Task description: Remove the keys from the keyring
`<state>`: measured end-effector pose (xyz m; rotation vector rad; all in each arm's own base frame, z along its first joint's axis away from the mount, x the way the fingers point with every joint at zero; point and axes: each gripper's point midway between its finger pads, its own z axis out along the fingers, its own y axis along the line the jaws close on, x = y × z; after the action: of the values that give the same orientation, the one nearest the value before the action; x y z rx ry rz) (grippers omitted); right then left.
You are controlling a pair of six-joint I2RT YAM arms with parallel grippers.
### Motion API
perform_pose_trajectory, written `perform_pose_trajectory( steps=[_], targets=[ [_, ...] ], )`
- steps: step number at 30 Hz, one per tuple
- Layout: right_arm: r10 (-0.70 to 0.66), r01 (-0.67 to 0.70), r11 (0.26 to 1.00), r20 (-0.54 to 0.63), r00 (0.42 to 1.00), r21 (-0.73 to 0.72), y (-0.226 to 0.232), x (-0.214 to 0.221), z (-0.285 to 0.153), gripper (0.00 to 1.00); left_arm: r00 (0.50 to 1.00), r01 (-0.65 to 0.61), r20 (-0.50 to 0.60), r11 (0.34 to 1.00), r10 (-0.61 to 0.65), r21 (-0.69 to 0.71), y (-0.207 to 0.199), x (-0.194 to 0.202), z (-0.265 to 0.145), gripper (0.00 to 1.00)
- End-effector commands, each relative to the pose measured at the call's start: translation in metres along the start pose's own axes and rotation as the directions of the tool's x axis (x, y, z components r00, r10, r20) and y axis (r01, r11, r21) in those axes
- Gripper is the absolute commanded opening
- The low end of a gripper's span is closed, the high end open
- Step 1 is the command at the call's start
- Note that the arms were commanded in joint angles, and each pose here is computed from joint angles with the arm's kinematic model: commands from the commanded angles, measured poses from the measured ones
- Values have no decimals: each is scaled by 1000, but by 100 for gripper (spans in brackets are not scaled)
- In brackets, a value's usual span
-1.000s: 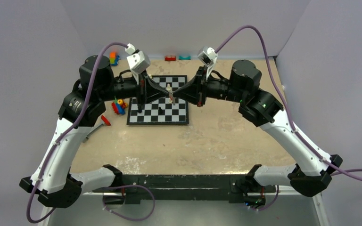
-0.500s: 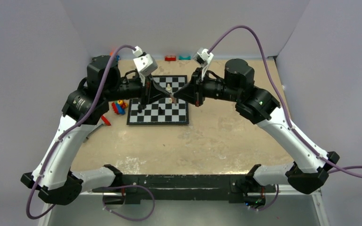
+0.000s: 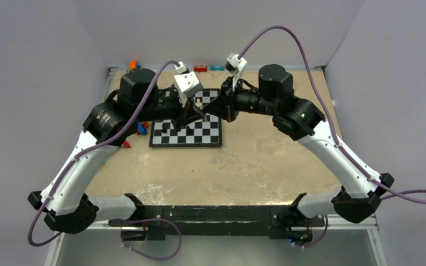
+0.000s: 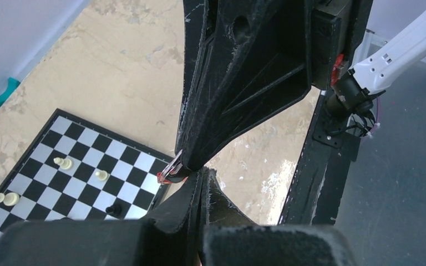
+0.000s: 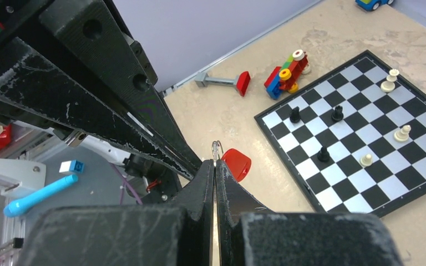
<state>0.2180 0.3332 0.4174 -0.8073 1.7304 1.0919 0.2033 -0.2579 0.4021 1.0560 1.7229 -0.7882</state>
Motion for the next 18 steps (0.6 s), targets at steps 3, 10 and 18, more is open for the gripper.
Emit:
perform_pose_trajectory(
  steps=[3,10,18],
  targets=[
    [-22,26,998,82,996,-51,17,-16,-13,0,992,-42,118,997,49,-61,0,-29,-21,37],
    [-27,61,982,186,982,-179,48,-27,-40,0,961,-27,273,1000,29,-13,-21,-53,-53,56],
    [33,94,917,308,951,-388,78,-46,-71,0,901,-67,434,988,1,136,-55,-80,-88,57]
  ],
)
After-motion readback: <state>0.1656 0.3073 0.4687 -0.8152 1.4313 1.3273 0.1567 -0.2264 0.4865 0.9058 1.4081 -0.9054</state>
